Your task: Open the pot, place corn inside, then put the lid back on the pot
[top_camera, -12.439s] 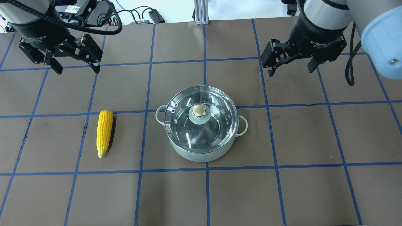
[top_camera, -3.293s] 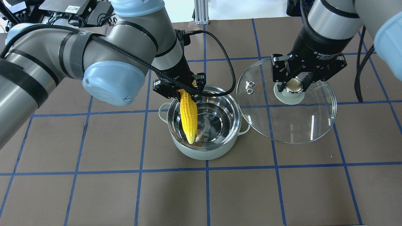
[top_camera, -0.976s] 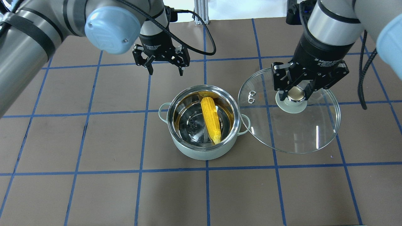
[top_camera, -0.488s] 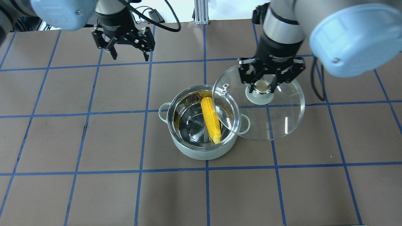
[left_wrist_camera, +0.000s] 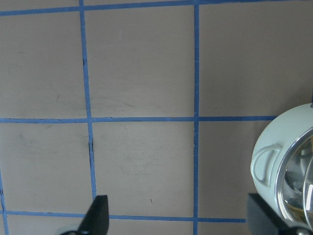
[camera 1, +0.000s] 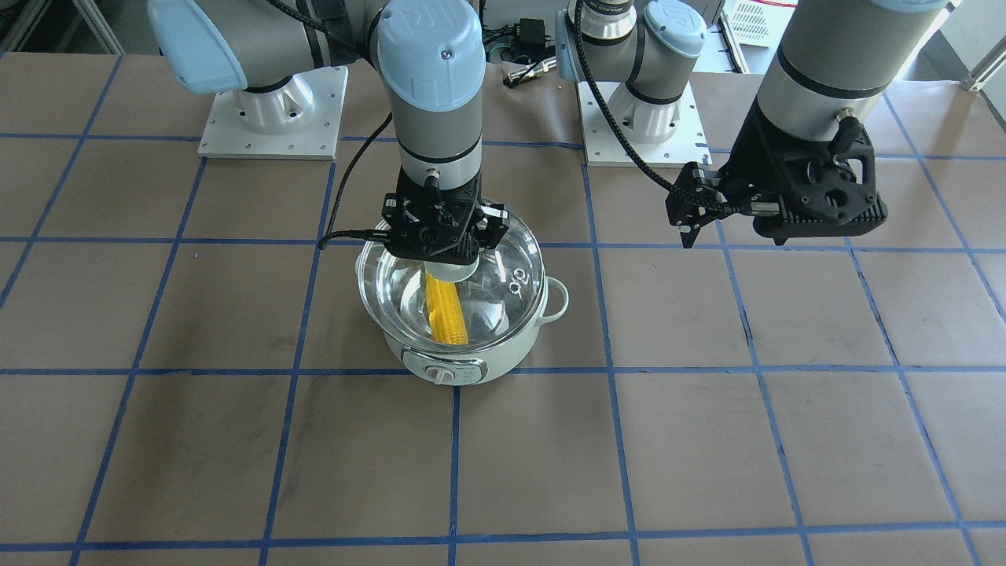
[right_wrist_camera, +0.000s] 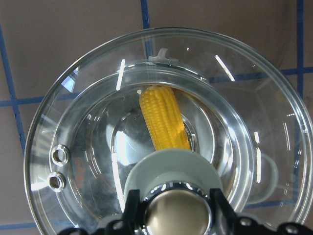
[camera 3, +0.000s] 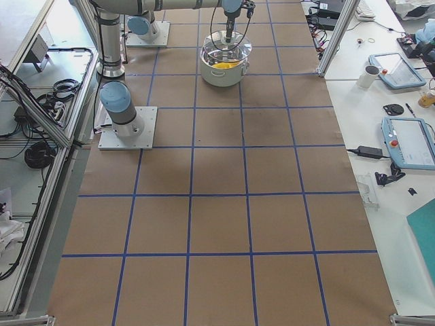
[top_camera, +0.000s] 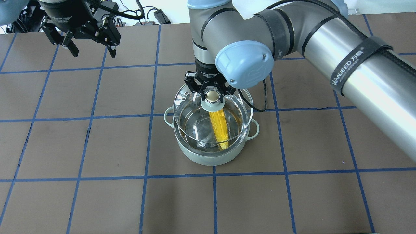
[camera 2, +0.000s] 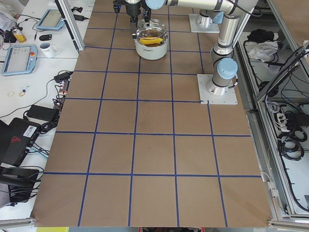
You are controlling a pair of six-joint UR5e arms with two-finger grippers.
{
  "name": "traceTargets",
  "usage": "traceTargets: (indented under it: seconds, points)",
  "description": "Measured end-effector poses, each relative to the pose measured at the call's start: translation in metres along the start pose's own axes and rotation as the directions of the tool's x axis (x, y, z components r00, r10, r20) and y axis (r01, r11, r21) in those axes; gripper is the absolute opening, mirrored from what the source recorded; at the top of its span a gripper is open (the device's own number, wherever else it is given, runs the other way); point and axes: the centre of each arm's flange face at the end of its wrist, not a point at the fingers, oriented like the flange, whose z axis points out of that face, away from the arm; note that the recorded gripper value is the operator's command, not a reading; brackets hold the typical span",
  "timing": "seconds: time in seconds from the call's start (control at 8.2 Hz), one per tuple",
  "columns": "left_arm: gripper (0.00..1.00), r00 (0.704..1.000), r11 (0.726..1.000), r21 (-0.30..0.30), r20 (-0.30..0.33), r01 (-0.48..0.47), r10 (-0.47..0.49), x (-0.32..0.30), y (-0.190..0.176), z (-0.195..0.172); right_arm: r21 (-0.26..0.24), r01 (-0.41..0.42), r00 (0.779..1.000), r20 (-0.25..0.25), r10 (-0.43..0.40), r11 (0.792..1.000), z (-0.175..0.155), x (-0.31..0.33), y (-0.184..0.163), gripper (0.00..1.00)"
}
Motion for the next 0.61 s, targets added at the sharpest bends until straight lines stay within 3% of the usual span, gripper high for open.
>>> traceTargets:
  seconds: [0.61]
  points:
    - [1.00,1.000,1.000,-0.016,-0.004,-0.011,0.010,0.005,0.016,0.009,-0.002,0.004,1.000,-0.005,-0.004,1.000,0.031,-0.015,0.016,0.26]
